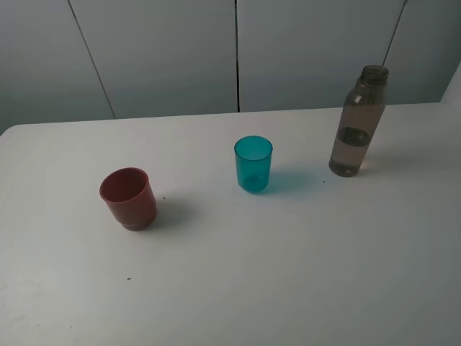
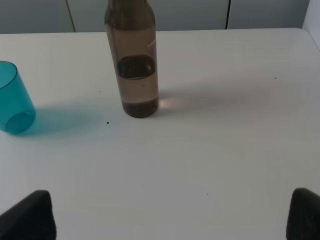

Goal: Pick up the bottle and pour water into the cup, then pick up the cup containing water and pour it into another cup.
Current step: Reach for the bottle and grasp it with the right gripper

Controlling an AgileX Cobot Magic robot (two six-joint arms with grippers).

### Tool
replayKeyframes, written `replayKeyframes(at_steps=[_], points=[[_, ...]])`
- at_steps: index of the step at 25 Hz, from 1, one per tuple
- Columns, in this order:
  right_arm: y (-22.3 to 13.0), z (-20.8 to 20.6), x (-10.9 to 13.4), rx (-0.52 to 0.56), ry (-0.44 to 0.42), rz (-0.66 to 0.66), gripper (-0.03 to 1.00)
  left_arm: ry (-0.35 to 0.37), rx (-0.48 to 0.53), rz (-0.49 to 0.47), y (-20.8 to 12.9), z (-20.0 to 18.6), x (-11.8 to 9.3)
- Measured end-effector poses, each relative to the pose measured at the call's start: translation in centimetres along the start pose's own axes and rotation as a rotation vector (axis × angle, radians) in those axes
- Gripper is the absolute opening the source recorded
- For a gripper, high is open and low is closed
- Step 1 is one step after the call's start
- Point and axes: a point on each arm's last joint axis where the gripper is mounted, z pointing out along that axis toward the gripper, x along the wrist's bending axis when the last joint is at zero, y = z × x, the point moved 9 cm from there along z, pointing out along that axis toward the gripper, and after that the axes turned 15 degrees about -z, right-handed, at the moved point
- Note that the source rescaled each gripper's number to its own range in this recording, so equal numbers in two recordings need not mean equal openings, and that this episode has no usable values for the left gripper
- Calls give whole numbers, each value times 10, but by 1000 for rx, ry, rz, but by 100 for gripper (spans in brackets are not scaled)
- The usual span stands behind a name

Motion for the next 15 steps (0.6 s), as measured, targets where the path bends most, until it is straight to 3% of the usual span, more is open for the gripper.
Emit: replayKeyframes(at_steps=[15], points=[[0,0,0,0,0,0,100,0,0,0,0,0,0]])
